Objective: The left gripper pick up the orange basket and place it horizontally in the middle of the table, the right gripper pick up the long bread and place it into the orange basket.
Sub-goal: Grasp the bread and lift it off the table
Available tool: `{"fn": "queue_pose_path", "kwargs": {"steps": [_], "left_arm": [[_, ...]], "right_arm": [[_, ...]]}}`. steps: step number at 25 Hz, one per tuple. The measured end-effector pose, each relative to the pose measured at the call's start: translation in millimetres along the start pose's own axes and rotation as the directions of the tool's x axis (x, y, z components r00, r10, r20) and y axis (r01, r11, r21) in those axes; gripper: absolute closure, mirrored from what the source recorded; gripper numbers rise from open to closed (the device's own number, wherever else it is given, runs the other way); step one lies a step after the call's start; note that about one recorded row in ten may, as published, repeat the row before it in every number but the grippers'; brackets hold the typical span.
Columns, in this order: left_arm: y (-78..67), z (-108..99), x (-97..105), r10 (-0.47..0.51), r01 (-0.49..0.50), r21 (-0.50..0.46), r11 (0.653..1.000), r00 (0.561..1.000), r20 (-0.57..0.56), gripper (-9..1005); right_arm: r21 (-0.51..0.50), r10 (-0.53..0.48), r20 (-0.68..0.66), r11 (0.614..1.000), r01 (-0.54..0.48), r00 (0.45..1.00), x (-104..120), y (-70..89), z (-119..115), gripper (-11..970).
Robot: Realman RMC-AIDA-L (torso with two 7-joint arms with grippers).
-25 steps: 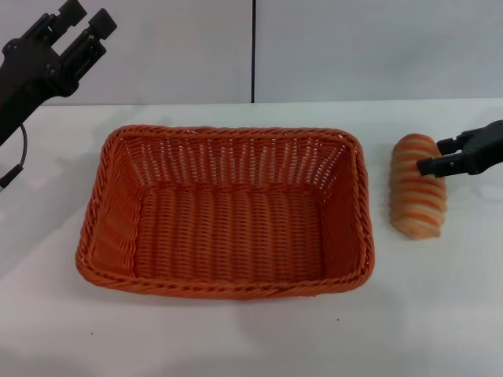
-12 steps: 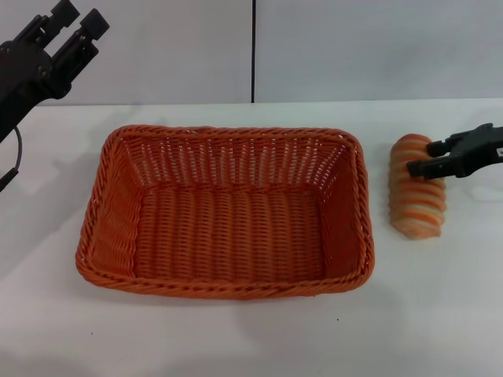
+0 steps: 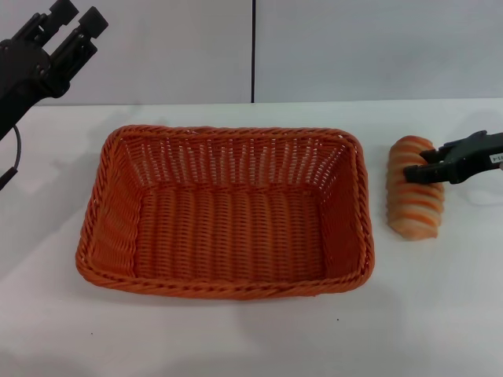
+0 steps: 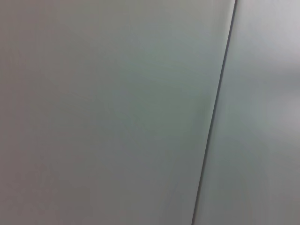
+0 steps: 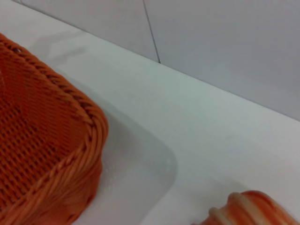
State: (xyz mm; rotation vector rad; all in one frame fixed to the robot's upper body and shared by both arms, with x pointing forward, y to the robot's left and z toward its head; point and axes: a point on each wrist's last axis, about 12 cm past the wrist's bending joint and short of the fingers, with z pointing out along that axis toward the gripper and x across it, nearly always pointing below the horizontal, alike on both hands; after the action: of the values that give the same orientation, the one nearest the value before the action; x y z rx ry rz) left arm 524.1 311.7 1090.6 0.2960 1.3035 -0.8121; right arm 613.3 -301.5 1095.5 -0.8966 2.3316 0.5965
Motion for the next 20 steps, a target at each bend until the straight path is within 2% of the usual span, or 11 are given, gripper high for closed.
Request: {"fn": "queue_pose_path", "kwargs": {"steps": [5,20], "left_arm": [[-1.2,-0.7,0.2,-0.007,0.007,0.002,1.000,1.000,0.011,393],[-4.1,-2.6,0.5,-0.013,0.013,0.016,1.000,1.000,0.021,393]], "right_arm": [[0.012,0.007,0.006,1.000,-0.007,1.000,3.4,-0.7,-0.8,472],[-0.009,0.005,0.008,1.000,-0.005,1.000,6.4,3.1,-1.2,594]]}}
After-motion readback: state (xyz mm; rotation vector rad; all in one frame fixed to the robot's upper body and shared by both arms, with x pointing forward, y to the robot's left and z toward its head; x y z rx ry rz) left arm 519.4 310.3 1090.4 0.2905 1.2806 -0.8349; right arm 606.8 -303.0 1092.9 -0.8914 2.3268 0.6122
